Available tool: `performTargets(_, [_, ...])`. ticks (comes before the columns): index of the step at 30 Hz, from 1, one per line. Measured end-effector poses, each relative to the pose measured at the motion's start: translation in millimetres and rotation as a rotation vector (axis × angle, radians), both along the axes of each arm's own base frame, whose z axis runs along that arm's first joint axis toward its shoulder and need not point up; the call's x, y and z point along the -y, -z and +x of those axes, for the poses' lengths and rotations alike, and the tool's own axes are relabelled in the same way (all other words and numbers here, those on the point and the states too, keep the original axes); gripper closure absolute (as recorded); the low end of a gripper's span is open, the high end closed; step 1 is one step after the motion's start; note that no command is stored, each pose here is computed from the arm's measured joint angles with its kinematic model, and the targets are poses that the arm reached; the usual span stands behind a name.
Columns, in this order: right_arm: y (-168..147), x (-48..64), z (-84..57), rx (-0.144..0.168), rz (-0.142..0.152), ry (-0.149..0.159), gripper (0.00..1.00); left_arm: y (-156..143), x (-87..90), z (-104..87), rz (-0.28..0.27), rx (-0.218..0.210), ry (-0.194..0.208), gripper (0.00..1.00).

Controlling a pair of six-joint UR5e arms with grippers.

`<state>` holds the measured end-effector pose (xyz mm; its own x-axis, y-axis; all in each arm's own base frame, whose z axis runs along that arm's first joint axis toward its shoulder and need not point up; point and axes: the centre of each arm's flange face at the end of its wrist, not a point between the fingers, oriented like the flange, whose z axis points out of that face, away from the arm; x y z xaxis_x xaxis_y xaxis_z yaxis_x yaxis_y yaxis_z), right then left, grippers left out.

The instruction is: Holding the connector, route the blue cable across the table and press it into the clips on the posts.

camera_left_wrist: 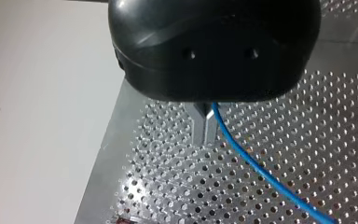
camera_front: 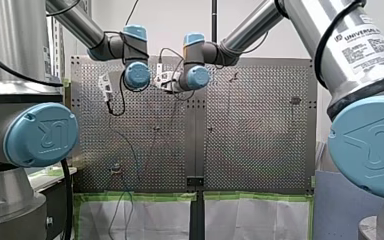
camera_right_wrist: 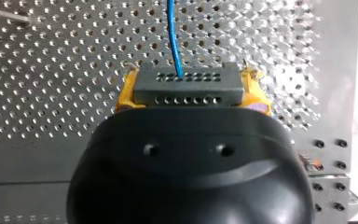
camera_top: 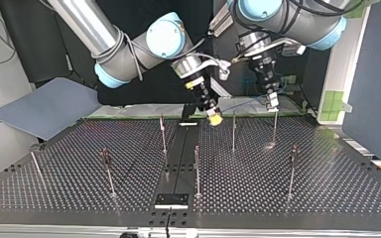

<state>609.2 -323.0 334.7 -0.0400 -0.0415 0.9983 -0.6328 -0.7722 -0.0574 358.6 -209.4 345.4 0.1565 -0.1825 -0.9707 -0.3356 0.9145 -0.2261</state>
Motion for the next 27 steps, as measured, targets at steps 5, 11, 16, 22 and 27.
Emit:
performTargets(5, [-8,3.9,7.1,0.001,0.002,-0.006,1.0,-2,-11.4,7.6,0.04,-0.035,-0.004,1.0])
performTargets(11, [-20,9.1,15.5,0.008,-0.002,-0.012,1.0,-3,-25.2,19.1,0.052,-0.037,-0.005,1.0])
performTargets(16, [-26,12.1,22.1,0.009,-0.002,-0.017,1.0,-11,-35.6,32.2,0.047,-0.014,-0.005,1.0])
performTargets(22, [-41,15.8,30.1,0.029,-0.017,-0.025,1.0,-28,-49.0,50.5,0.041,0.015,-0.006,1.0])
performTargets(27, [-48,22.5,36.1,0.036,-0.023,-0.028,1.0,-33,-59.4,67.7,0.044,0.018,-0.006,1.0])
